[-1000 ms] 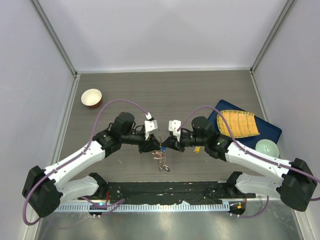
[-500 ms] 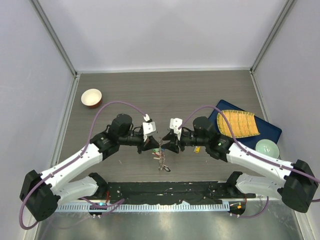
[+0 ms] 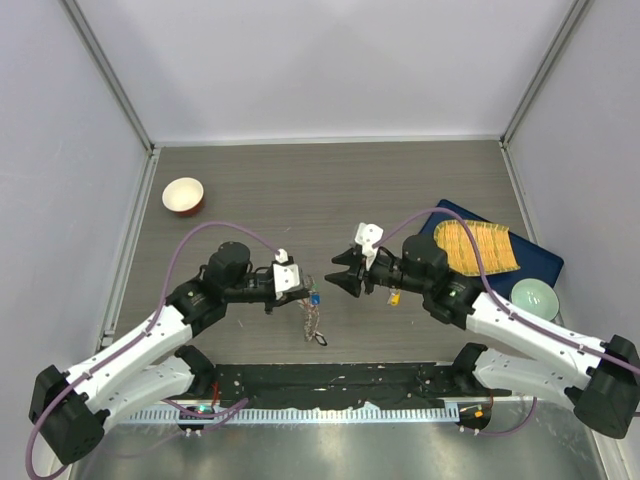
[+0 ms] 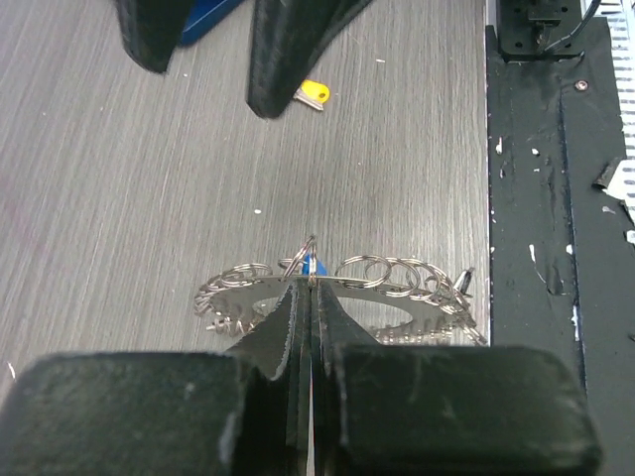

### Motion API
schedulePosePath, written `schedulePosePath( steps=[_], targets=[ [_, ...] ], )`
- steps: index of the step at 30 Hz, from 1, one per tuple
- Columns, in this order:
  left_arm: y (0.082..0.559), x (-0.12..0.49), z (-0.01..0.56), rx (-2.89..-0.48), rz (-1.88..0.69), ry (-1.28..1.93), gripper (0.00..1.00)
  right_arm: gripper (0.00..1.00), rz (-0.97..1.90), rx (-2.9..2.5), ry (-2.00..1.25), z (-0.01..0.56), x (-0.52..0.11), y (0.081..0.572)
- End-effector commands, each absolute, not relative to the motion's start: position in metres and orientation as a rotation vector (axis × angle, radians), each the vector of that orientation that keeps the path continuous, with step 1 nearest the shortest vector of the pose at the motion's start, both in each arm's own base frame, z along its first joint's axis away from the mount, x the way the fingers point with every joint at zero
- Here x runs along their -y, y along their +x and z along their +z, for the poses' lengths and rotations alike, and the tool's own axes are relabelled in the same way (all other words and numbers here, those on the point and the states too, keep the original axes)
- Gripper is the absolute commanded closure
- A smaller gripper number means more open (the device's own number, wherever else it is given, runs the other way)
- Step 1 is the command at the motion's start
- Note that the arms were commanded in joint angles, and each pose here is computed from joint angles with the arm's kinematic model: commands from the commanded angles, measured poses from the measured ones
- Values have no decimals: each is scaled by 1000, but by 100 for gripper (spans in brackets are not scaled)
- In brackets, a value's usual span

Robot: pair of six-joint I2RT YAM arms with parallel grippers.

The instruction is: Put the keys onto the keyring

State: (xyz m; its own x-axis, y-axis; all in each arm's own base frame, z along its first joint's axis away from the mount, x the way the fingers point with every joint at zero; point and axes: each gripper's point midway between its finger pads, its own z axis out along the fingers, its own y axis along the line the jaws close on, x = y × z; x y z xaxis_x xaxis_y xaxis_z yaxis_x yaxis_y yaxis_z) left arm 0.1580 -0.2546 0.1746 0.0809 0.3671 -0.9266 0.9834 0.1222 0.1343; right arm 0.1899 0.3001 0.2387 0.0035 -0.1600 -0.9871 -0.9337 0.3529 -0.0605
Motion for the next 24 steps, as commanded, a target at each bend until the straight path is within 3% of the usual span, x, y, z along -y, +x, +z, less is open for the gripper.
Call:
schedulePosePath(
  steps=[1, 8, 24],
  targets=[
    [168, 265, 204, -1302, -784, 1385, 100, 51, 941, -1379, -1142, 241, -315, 173],
    [169, 267, 203, -1292, -795, 1358, 100, 43, 943, -1442, -1217, 210, -321, 170],
    [159, 267, 205, -1235, -822, 1401, 100, 44, 830, -1497, -1189, 187, -319, 190]
  ],
)
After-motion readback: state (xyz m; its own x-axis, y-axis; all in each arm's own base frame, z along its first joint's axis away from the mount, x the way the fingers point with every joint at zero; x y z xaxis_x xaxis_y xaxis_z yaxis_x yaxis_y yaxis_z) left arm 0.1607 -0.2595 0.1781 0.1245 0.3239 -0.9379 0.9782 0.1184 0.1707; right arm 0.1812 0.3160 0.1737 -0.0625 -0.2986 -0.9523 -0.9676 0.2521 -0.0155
